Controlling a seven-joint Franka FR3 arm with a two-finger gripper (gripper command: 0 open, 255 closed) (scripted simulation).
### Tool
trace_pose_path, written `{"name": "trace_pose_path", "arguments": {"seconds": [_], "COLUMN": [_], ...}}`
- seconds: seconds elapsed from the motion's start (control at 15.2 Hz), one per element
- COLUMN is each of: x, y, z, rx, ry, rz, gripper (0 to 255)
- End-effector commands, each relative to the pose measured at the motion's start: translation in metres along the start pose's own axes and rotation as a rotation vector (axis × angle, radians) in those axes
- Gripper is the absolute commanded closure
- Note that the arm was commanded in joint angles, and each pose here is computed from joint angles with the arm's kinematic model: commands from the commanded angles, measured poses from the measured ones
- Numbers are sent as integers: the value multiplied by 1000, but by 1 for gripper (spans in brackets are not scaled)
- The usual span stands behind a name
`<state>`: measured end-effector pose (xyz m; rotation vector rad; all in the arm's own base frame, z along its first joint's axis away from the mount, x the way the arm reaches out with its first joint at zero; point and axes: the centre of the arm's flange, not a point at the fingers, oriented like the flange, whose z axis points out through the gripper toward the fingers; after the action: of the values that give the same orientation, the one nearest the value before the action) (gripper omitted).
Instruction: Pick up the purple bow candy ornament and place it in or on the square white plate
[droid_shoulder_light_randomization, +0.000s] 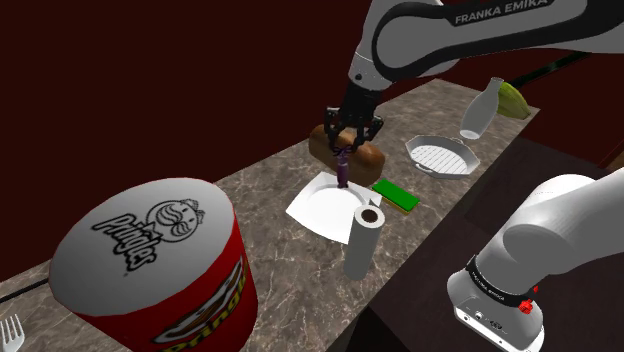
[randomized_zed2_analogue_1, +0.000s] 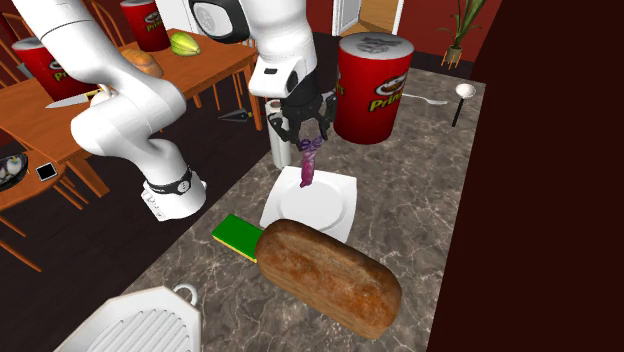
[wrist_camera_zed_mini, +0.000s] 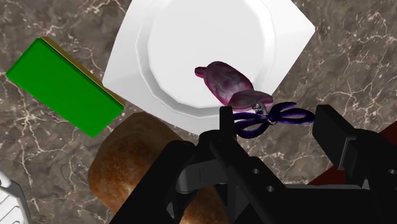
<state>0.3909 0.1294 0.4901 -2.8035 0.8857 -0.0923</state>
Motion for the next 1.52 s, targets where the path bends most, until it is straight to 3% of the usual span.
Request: {"name": "trace_pose_path", "arguments": {"seconds": [0.0,0.73,1.32,1.39,1.45], "x": [-1,0,0,0,0], "y": [3,15,15,15,15], "z": [11,68,70,70,70], "rx": [0,0,0,0,0], "ry": [0,0,0,0,0], "rz": [0,0,0,0,0], "gripper": [255,255,255,0,0]}}
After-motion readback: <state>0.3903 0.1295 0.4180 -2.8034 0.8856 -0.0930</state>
